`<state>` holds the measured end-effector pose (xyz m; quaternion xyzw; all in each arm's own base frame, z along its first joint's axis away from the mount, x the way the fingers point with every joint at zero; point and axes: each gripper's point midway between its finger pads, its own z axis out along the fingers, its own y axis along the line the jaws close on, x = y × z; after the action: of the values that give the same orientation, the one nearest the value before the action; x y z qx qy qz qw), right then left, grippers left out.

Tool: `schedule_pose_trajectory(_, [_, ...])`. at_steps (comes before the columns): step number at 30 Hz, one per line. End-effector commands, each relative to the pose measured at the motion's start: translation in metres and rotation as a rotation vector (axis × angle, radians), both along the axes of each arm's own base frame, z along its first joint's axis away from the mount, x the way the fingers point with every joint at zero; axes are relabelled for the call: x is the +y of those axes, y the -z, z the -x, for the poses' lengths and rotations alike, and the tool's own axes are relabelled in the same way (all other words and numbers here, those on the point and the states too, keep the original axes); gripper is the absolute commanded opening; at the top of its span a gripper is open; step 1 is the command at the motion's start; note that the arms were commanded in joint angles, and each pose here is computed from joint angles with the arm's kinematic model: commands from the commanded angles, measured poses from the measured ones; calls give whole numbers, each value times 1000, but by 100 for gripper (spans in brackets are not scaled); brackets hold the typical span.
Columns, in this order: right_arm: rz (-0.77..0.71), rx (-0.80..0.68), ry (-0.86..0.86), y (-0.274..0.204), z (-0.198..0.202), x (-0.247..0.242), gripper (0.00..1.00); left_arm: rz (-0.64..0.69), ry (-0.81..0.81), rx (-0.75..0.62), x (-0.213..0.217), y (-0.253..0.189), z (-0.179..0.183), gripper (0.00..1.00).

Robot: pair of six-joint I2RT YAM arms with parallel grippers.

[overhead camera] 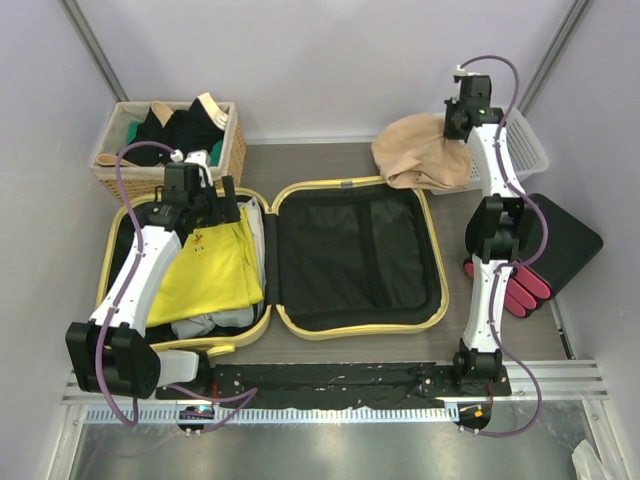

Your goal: Open, take out, and arrange the luggage

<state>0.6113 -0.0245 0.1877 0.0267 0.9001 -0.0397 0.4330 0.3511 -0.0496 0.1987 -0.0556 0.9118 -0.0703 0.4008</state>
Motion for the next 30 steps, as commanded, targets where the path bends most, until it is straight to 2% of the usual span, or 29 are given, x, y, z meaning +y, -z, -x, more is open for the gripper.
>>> schedule_pose_trajectory(1, [24,-234,136,-60,-29,-67,1,-52,-17,-4,11,3,-2,100])
schedule_pose_trajectory(15, [-165,-318,347,-28,-46,-136,1,-84,-34,5,17,6,0,100])
schedule_pose_trajectory(21, [-141,-358,330,-25,-58,-149,1,-86,-33,11,17,8,1,100])
schedule_pose_trajectory(29, [-107,-345,233,18,-83,-147,1,-81,-25,16,16,9,1,100])
schedule_pose_trajectory(30, [-102,-348,232,17,-83,-147,5,-84,-27,16,17,9,1,100])
